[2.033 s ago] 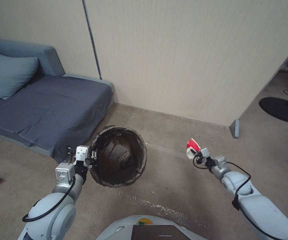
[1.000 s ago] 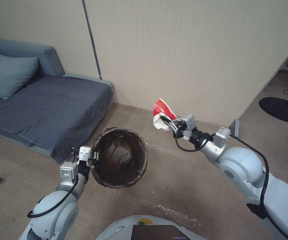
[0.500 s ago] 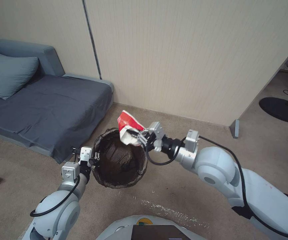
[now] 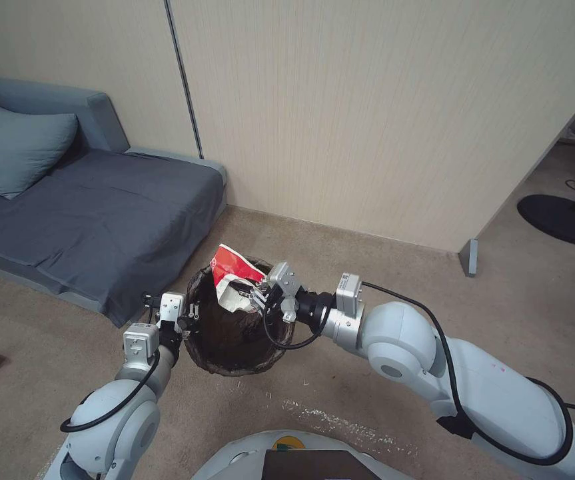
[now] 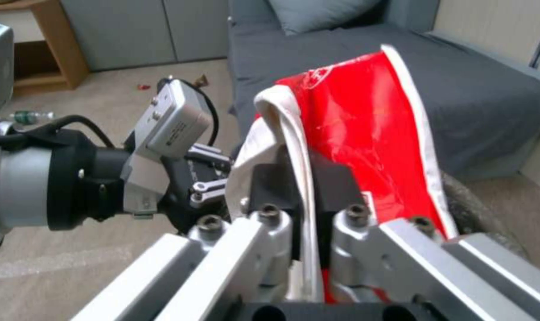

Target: Pick up the trash bin, then pick up the garbage from the floor and place it into the trash bin.

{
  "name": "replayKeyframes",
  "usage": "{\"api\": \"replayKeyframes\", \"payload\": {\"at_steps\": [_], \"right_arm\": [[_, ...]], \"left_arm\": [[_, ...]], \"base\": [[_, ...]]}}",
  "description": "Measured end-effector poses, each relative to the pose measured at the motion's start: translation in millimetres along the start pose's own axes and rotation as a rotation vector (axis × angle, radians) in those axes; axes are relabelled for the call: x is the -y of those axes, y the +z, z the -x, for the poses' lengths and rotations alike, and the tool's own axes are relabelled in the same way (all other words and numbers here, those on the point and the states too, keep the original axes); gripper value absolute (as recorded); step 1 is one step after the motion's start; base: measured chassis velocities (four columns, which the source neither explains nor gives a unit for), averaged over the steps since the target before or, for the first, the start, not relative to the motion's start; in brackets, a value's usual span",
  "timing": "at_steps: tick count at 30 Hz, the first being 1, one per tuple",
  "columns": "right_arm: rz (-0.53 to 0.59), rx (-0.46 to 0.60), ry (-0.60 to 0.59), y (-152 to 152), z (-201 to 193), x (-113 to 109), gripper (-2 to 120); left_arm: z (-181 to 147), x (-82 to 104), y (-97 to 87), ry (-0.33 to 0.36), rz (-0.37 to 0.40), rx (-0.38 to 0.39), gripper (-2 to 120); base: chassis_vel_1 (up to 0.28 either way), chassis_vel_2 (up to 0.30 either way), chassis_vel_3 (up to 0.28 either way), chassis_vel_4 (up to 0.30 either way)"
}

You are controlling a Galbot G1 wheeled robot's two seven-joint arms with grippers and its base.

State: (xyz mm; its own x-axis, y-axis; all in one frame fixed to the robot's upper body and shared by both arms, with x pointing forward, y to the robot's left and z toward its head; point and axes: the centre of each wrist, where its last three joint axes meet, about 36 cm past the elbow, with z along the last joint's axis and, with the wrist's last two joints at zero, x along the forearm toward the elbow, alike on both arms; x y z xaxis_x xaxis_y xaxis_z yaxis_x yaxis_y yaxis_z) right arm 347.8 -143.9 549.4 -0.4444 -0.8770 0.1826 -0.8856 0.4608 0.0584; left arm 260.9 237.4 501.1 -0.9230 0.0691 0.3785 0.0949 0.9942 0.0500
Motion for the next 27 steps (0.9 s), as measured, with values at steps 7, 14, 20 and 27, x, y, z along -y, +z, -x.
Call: {"api": "replayKeyframes", "payload": {"at_steps": [7, 14, 20, 27], "right_arm": [[0.007, -0.027, 0.03, 5, 5, -6, 29], [0.011, -0.034, 0.043, 7, 5, -9, 53], [0.023, -0.032, 0.062, 8, -2, -8, 77], [0.008, 0.017, 0.124, -6, -21, 2, 99]], "left_arm": [[0, -0.1, -0.4, 0.0, -0.001, 0.002, 3], [0, -0.1, -1.1, 0.002, -0.003, 0.003, 3], [0, -0.1, -1.2, 0.002, -0.003, 0.004, 3], [0, -1.1, -1.7, 0.001, -0.003, 0.006, 3]], "base": [[0.0, 0.0, 0.0, 0.0], [0.0, 0.0, 0.0, 0.0], [0.0, 0.0, 0.0, 0.0], [0.0, 0.0, 0.0, 0.0]]}}
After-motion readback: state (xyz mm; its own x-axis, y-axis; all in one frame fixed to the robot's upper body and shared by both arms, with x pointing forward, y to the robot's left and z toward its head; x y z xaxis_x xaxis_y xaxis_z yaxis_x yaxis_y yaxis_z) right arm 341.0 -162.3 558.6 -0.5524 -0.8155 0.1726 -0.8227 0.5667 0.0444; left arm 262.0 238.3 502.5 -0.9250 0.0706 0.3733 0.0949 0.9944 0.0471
